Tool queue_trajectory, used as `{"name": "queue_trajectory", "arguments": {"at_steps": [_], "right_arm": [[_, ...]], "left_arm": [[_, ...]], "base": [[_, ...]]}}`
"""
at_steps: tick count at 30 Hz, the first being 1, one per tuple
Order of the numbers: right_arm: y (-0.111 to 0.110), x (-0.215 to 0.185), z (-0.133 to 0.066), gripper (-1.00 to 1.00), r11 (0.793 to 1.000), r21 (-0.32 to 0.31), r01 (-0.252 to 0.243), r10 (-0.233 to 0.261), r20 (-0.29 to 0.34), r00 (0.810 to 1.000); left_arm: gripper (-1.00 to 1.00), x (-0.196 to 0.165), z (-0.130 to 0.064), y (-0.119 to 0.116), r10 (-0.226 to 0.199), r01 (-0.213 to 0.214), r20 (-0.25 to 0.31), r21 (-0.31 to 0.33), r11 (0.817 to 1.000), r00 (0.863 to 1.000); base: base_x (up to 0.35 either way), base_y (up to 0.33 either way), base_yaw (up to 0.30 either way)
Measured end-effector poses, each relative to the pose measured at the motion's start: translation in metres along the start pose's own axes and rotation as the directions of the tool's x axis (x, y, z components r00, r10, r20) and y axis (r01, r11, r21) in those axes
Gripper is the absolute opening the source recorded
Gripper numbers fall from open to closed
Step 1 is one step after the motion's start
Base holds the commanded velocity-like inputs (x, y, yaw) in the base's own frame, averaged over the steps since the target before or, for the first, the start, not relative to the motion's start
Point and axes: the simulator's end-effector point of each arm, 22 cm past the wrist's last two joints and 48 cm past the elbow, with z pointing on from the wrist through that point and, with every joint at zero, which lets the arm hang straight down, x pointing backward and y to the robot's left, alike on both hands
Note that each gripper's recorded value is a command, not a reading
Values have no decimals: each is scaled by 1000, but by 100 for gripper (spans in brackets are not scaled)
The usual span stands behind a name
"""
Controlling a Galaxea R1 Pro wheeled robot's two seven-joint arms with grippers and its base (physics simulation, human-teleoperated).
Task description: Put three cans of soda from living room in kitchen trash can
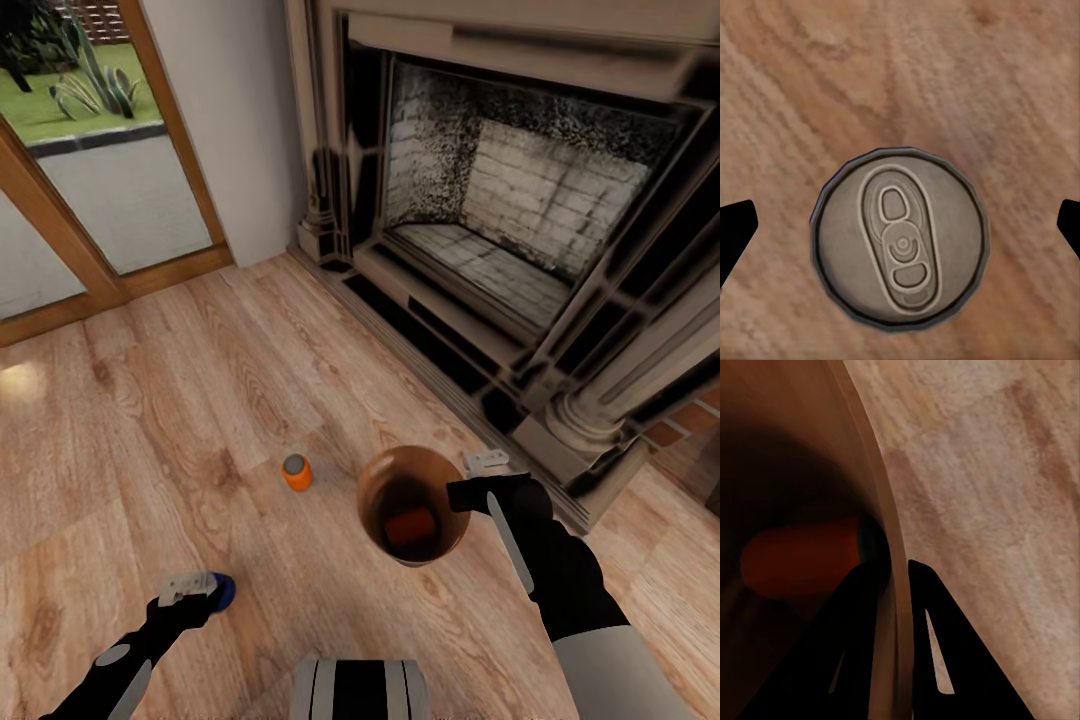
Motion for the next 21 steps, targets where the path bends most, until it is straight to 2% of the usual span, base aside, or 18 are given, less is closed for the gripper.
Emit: {"name": "queue_trajectory", "arguments": {"at_steps": [13,21], "right_arm": [[0,6,7,-100,1000,-1,-1,1,-15,1000],[0,6,7,-100,1000,1,1,-1,-15,1000]], "left_arm": [[100,8,2,1,0,0,-15,-1,1000,1000],[100,8,2,1,0,0,-16,-1,1000,1000]], "base": [[1,0,0],[135,0,0]]}}
